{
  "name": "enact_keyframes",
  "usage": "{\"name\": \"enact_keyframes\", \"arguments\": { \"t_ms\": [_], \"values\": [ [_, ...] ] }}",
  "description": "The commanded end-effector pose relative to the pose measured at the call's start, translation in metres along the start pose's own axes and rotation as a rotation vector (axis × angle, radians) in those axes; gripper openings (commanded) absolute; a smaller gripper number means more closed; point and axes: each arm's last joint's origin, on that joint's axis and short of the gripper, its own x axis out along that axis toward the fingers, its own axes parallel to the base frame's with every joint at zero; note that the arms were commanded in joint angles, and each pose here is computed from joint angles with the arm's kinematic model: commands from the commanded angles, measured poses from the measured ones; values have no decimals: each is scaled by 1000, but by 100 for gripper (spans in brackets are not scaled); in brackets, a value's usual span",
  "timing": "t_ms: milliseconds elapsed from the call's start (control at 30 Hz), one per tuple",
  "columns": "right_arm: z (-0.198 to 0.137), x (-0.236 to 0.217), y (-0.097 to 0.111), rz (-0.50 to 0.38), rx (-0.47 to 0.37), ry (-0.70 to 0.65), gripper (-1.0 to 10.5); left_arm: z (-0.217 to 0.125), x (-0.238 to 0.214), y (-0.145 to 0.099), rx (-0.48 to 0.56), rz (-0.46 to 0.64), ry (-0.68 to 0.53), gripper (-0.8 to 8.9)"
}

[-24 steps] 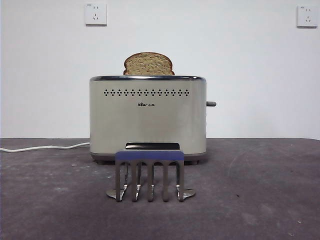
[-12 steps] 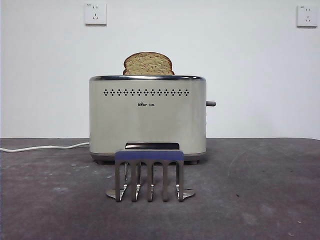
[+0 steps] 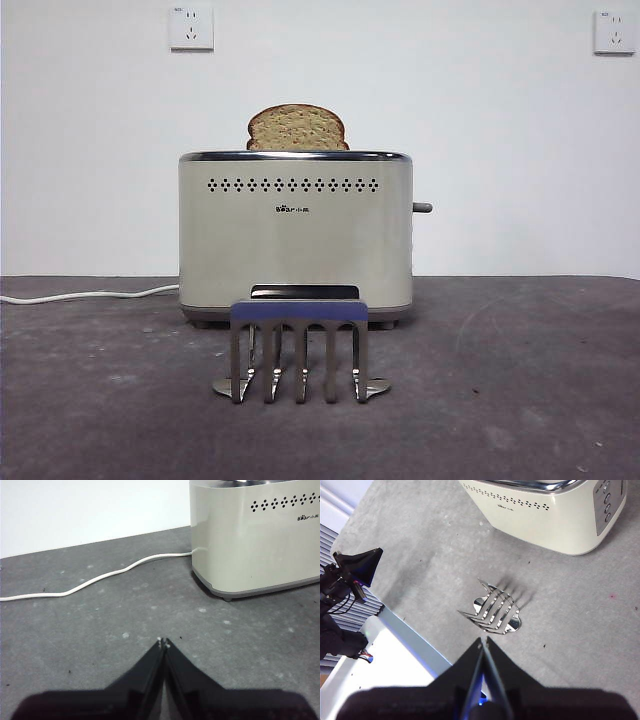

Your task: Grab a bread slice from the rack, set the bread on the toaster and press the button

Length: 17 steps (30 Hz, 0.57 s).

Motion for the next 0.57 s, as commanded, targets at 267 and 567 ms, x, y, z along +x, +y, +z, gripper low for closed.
{"name": "enact_keyframes", "arguments": {
  "t_ms": [267, 567],
  "values": [
    [-5, -15, 7, -113, -81, -66, 1, -4, 1, 0, -10, 4, 10, -3],
    [-29, -67, 38, -413, -142, -489, 1, -4, 1, 0, -10, 4, 10, -3]
  ]
}}
